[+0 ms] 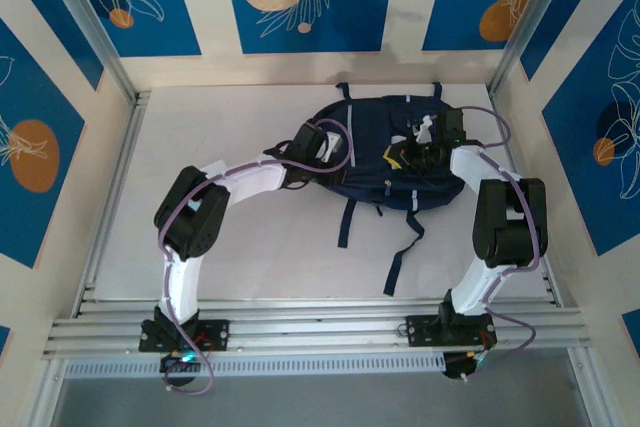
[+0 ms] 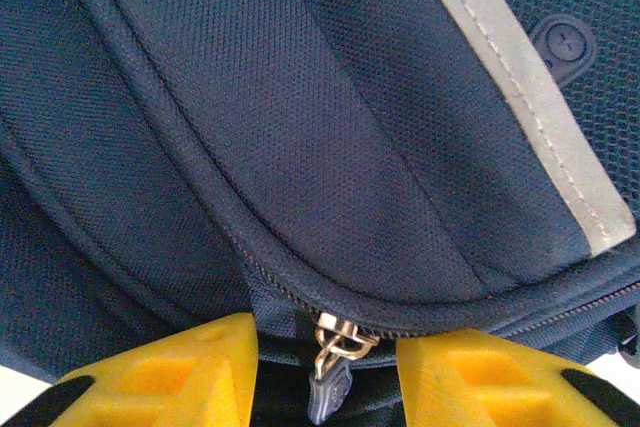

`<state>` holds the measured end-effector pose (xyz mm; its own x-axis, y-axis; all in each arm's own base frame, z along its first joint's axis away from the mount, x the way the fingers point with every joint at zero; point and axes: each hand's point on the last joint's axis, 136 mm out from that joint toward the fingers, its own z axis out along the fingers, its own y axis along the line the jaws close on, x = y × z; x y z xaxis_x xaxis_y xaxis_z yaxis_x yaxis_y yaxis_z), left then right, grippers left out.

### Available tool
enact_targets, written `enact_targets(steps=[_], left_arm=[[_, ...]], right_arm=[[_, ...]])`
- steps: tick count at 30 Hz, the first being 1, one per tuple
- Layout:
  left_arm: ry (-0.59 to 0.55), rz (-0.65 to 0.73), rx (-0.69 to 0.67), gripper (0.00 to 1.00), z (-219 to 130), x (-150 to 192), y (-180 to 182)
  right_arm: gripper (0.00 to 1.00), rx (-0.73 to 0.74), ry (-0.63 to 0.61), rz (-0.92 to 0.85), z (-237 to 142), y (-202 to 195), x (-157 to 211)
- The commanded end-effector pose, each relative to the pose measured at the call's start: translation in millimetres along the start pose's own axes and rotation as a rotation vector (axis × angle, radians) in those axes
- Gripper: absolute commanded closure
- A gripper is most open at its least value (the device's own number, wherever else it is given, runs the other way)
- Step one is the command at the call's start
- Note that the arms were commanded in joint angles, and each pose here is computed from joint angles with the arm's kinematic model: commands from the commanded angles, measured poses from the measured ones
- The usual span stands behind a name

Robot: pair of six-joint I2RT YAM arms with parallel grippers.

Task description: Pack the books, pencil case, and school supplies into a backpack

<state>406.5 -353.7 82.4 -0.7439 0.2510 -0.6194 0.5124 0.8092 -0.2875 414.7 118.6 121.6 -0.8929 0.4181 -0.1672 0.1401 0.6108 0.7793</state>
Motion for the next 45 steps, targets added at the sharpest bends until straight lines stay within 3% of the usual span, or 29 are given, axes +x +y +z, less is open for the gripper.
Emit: enact_targets(steps=[1, 10, 15, 25, 33, 40, 43, 45], left_arm=[[0.018, -0.035, 0.021, 0.6, 11.1, 5.9, 1.2], [0.085, -0.111, 0.051, 0.69, 18.3, 34.6, 2.5], [0.079, -0.109, 0.052, 1.0, 12.2, 37.8, 3.1], [0.064, 0.047, -0.007, 1.0, -45.8, 6.9, 4.8], [0.161, 0.183, 0.195, 1.0, -87.9, 23.5, -56.1], [0.19, 0.201, 0.314, 1.0, -85.2, 28.6, -97.2], [0.196, 0.209, 0.332, 1.0, -77.9, 24.2, -111.7], [0.192, 0.196, 0.324, 1.0, -71.7, 19.5, -116.5]], right_arm=[[1.0, -0.11, 0.014, -0.057, -16.5, 36.3, 5.9], [1.0, -0.11, -0.001, -0.057, -20.1, 36.0, 1.1], [1.0, -0.112, -0.004, -0.057, -20.6, 36.6, -0.1], [1.0, -0.028, -0.01, -0.103, -21.4, 21.8, -1.4], [1.0, 0.1, -0.073, -0.067, -26.0, -1.0, -34.5], [1.0, 0.074, -0.114, -0.04, -25.3, 13.6, -60.7], [0.9, 0.049, -0.123, -0.043, -30.9, 26.1, -58.5], [0.74, 0.044, -0.129, -0.047, -37.1, 32.6, -50.8]])
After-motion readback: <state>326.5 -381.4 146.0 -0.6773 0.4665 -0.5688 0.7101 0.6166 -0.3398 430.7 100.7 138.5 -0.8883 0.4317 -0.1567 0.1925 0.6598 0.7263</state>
